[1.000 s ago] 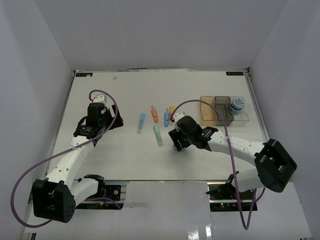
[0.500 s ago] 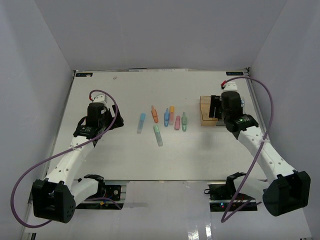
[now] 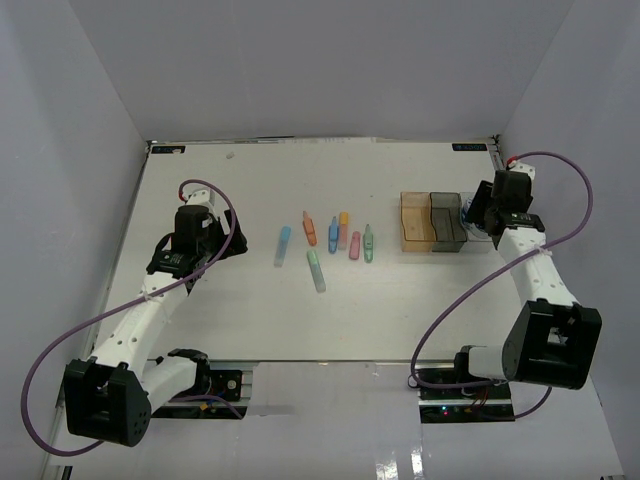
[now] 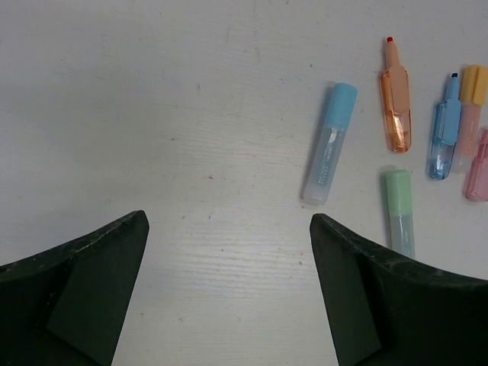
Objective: Sort the stationery into containers
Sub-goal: Place the stationery in the storage box.
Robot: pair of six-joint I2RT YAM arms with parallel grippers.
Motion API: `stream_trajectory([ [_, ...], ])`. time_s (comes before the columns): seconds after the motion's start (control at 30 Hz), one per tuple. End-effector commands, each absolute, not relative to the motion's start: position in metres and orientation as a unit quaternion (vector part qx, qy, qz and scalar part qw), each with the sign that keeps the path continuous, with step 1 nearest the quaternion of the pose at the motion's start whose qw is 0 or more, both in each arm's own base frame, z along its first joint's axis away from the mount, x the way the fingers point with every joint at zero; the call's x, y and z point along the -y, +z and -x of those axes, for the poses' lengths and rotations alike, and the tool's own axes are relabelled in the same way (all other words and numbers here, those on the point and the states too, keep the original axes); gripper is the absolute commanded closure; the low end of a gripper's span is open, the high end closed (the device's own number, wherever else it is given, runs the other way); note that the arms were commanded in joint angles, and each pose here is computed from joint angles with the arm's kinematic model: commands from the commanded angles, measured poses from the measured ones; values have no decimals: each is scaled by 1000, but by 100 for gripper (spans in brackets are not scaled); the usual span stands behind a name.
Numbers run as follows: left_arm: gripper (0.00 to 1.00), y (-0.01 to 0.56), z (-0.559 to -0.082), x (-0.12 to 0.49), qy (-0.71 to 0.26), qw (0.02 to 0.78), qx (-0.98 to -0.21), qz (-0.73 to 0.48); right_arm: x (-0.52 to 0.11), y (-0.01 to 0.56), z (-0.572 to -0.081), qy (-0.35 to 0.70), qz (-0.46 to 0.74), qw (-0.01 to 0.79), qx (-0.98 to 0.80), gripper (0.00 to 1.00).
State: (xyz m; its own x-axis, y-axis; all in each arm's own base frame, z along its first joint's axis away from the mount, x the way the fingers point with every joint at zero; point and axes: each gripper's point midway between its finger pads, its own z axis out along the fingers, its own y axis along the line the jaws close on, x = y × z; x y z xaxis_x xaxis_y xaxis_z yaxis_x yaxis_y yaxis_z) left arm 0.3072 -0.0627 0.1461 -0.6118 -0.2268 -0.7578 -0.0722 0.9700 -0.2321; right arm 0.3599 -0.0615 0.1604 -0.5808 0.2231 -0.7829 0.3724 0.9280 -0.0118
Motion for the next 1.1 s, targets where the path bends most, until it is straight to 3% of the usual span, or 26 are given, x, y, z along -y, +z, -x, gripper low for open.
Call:
stream_trajectory([
  [0.0, 2, 151, -305, 62, -92, 442, -889, 78, 79, 188, -389, -74, -198, 480, -852, 53],
  [0.37, 2, 151, -306, 63, -93, 441, -890, 75, 80, 135, -410, -48, -190, 438, -877, 45],
  [0.57, 2, 150, -306, 63, -94, 439, -890, 76, 81, 120, -408, -53, -187, 421, -886, 23],
  [0.6, 2, 149, -306, 63, -94, 438, -891, 75, 81, 121, -408, -53, -185, 422, -886, 16],
  [0.77, 2, 146, -306, 68, -103, 430, -894, 72, 72, 142, -405, -59, -163, 442, -880, 2],
  [1.07, 2, 106, -291, 114, -136, 324, -936, 12, 22, 208, -367, -27, -108, 507, -855, 4],
])
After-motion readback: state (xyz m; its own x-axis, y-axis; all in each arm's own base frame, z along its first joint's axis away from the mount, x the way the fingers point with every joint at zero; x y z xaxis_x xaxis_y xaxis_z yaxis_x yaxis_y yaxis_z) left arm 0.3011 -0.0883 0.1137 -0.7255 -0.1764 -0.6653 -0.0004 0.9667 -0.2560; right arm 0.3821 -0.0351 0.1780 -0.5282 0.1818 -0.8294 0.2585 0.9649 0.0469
